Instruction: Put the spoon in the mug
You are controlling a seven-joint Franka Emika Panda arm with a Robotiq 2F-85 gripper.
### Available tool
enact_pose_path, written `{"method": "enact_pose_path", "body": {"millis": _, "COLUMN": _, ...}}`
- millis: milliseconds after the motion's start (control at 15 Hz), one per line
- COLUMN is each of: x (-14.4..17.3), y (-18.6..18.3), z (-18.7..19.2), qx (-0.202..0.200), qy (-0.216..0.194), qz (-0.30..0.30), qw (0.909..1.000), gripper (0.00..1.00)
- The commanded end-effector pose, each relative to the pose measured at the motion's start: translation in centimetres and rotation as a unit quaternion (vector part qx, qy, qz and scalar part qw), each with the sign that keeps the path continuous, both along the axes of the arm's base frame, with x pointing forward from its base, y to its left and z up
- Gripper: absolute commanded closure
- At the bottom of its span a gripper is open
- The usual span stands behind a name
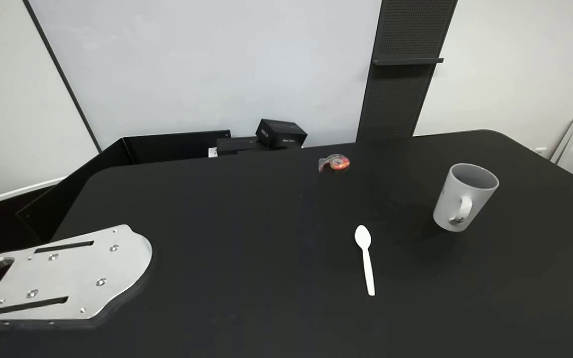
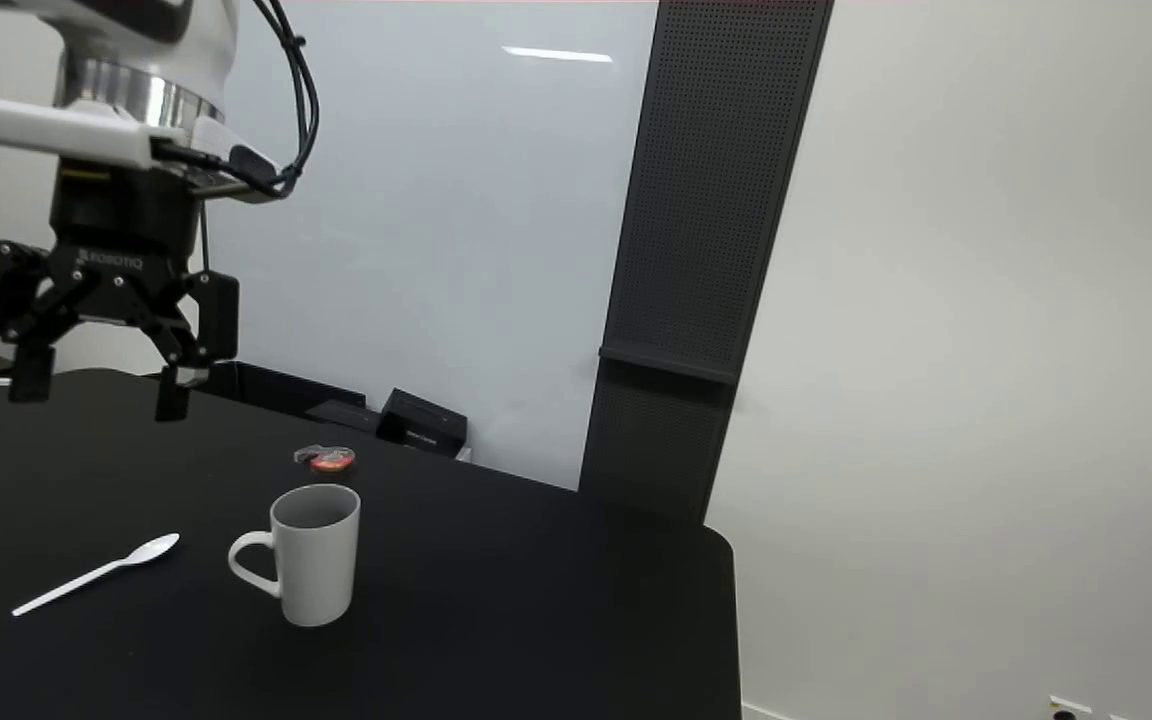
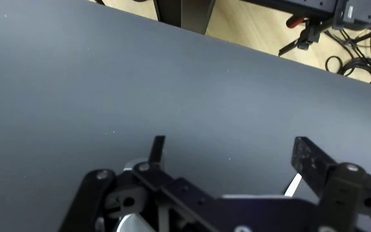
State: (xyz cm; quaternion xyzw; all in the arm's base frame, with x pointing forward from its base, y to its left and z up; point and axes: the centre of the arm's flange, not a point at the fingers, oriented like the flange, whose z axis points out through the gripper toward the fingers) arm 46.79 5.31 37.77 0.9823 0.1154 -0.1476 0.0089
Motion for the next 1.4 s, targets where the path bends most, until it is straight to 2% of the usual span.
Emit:
{"method": "enact_pose_path", "body": {"millis": 0, "x": 4.2, "y": 3.0, "z": -3.2, "qx": -0.008, "qy": -0.025, "qz": -0.070, "qw": 0.9972, "gripper": 0.00}}
{"method": "enact_pose_path", "body": {"millis": 333, "x": 7.2, "y": 7.1, "z": -7.9, "qx": -0.013, "qy": -0.065, "qz": -0.150, "qw": 0.9865, "gripper": 0.00}}
{"method": "enact_pose_path", "body": {"millis": 933, "x": 8.6, "y": 15.4, "z": -13.5, "qx": -0.052, "qy": -0.144, "qz": -0.154, "qw": 0.9761, "gripper": 0.00}}
{"method": "enact_pose_path", "body": {"millis": 1133, "x": 8.8, "y": 17.0, "z": -14.7, "qx": -0.072, "qy": -0.168, "qz": -0.163, "qw": 0.9695, "gripper": 0.00}}
{"method": "enact_pose_path", "body": {"millis": 1333, "x": 9.1, "y": 17.9, "z": -15.9, "qx": -0.095, "qy": -0.173, "qz": -0.185, "qw": 0.9626, "gripper": 0.00}}
